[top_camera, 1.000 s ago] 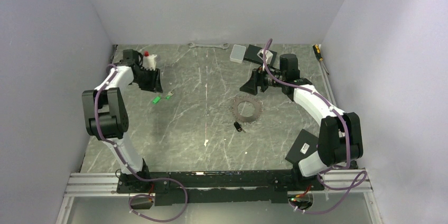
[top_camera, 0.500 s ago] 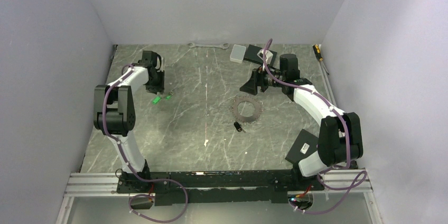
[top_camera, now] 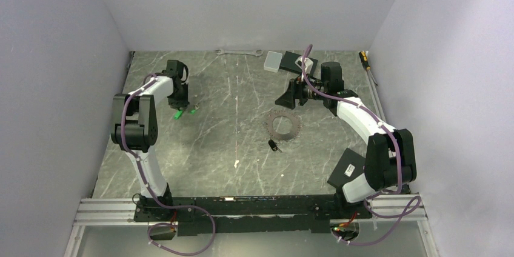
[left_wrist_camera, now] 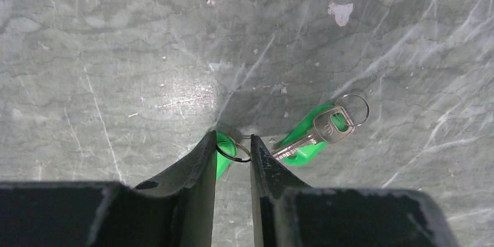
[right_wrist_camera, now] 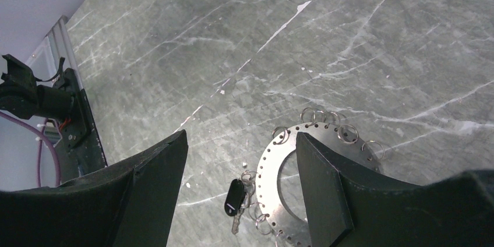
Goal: Remove the keys from the keyring
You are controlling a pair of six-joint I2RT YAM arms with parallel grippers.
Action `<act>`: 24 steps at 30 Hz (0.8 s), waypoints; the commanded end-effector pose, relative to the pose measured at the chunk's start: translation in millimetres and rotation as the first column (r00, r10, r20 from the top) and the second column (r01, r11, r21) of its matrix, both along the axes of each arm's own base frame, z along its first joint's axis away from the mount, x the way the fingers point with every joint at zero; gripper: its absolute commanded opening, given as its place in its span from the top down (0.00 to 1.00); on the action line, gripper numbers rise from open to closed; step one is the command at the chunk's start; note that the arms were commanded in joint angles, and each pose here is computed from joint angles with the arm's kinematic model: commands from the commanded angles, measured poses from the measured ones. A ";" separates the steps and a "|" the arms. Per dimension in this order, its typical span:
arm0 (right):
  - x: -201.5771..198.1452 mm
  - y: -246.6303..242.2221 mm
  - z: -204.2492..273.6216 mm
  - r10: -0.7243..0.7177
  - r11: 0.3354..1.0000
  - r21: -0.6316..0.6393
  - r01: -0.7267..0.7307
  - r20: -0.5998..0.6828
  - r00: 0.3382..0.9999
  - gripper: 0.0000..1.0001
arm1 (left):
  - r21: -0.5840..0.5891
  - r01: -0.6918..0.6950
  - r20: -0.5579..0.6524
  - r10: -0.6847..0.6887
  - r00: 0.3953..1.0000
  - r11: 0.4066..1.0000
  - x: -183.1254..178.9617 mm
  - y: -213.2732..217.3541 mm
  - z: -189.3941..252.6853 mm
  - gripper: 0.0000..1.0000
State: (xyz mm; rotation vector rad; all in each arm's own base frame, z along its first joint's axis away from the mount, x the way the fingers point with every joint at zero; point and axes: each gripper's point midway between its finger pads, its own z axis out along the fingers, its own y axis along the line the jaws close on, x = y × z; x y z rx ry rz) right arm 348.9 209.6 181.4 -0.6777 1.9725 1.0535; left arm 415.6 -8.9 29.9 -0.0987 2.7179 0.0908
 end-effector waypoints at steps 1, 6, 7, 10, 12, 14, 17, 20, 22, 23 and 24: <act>2.6 1.6 5.8 0.021 1.000 0.010 -0.022 0.048 0.999 0.28 | -0.014 -0.013 0.083 0.014 0.996 1.000 14.6 -2.6 38.7 0.93; 2.0 1.8 6.2 0.025 1.000 0.012 -0.026 0.050 0.998 0.28 | -0.041 0.017 0.121 -0.012 0.993 0.999 19.2 -8.7 57.1 0.99; 1.8 1.9 6.8 0.026 1.000 0.012 -0.027 0.051 0.998 0.28 | -0.040 0.018 0.124 -0.013 0.992 0.999 19.8 -8.5 59.1 1.00; 1.3 1.8 6.6 0.027 1.000 0.012 -0.028 0.051 0.998 0.28 | -0.056 0.030 0.134 -0.022 0.991 0.998 20.6 -11.1 67.2 1.00; 1.2 1.5 6.7 0.028 0.999 0.013 -0.029 0.052 0.998 0.28 | -0.077 0.055 0.155 -0.043 0.987 0.995 20.9 -14.9 74.9 1.00; 0.9 1.5 6.2 0.029 0.999 0.013 -0.030 0.051 0.998 0.28 | -0.119 0.103 0.189 -0.079 0.979 0.988 20.9 -21.7 83.2 1.00; 0.5 2.0 4.9 0.034 0.999 0.015 -0.034 0.048 0.998 0.28 | -0.241 0.197 0.257 -0.134 0.957 0.950 23.5 -30.0 94.9 1.00; 0.1 2.5 4.0 0.038 0.999 0.017 -0.038 0.044 0.998 0.28 | -0.329 0.300 0.325 -0.191 0.926 0.895 30.9 -25.7 95.9 1.00; 0.3 2.4 4.6 0.036 0.999 0.017 -0.037 0.045 0.998 0.28 | -0.397 0.335 0.325 -0.211 0.922 0.854 32.4 -26.9 92.7 1.00; 0.2 2.2 4.6 0.034 0.999 0.016 -0.035 0.045 0.998 0.28 | -0.446 0.344 0.314 -0.215 0.925 0.826 31.0 -28.9 89.9 1.00; 0.2 2.1 4.9 0.035 0.999 0.015 -0.035 0.047 0.998 0.28 | -0.498 0.351 0.298 -0.224 0.928 0.793 30.0 -32.7 83.6 1.00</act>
